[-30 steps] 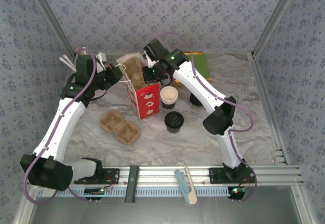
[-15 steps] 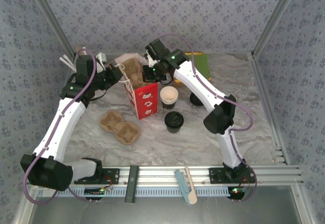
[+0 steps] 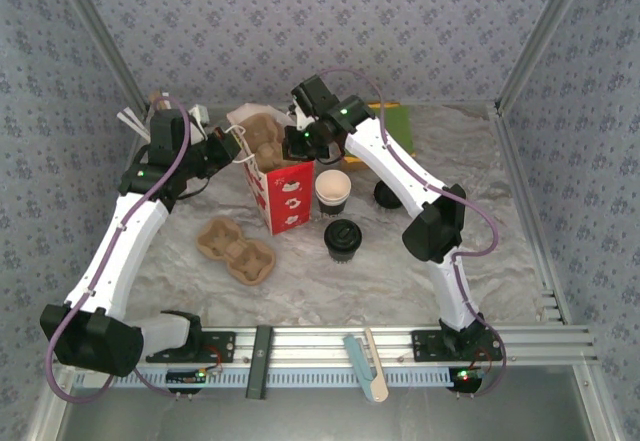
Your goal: Pack the takeout coffee
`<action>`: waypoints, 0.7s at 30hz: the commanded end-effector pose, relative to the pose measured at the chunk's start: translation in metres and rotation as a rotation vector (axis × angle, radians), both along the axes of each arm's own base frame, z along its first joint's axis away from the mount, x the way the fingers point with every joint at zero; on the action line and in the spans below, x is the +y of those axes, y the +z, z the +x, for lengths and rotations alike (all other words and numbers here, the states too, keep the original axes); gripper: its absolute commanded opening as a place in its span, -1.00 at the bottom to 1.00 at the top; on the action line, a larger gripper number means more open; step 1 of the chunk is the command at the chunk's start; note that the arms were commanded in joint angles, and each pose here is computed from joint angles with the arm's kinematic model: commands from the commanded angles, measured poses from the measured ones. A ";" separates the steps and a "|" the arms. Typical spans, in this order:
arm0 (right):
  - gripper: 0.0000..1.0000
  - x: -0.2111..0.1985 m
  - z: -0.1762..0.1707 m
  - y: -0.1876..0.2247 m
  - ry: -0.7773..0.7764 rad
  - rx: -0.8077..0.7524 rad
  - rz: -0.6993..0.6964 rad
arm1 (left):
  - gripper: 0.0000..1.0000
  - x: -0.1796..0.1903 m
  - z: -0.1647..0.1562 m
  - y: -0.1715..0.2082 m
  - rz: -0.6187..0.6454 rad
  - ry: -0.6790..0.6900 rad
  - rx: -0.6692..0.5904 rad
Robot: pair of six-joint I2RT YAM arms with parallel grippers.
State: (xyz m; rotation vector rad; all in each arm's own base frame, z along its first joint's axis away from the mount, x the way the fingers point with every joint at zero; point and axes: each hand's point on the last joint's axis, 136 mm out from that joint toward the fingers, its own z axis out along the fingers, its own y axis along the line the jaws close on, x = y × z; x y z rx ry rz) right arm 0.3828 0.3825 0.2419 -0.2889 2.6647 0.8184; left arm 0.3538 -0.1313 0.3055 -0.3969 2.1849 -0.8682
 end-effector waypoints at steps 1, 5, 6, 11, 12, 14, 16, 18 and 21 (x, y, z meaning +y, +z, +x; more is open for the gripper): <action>-0.77 -0.002 -0.002 -0.005 -0.021 0.029 -0.008 | -0.88 0.004 -0.003 0.013 0.012 0.001 -0.041; -0.67 -0.005 -0.004 -0.007 -0.028 0.023 -0.045 | -0.89 0.004 -0.003 0.014 0.014 0.000 -0.043; -0.59 -0.006 -0.005 -0.007 -0.031 0.018 -0.059 | -0.88 0.004 -0.003 0.013 0.014 0.000 -0.041; -0.31 -0.009 -0.007 -0.006 -0.040 -0.007 -0.101 | -0.87 0.004 -0.004 0.015 0.014 -0.003 -0.044; -0.27 -0.009 -0.007 -0.007 -0.040 -0.009 -0.105 | -0.86 0.004 -0.004 0.015 0.013 -0.002 -0.044; -0.15 -0.009 -0.008 -0.007 -0.039 -0.015 -0.114 | -0.87 0.003 -0.004 0.015 0.014 -0.003 -0.044; -0.11 -0.009 -0.008 -0.006 -0.039 -0.022 -0.120 | -0.87 0.003 -0.005 0.016 0.013 -0.007 -0.047; -0.11 -0.009 -0.008 -0.005 -0.038 -0.029 -0.127 | -0.87 0.003 -0.005 0.014 0.014 -0.006 -0.043; -0.05 -0.009 -0.009 -0.004 -0.037 -0.039 -0.137 | -0.87 0.003 -0.006 0.016 0.011 -0.009 -0.045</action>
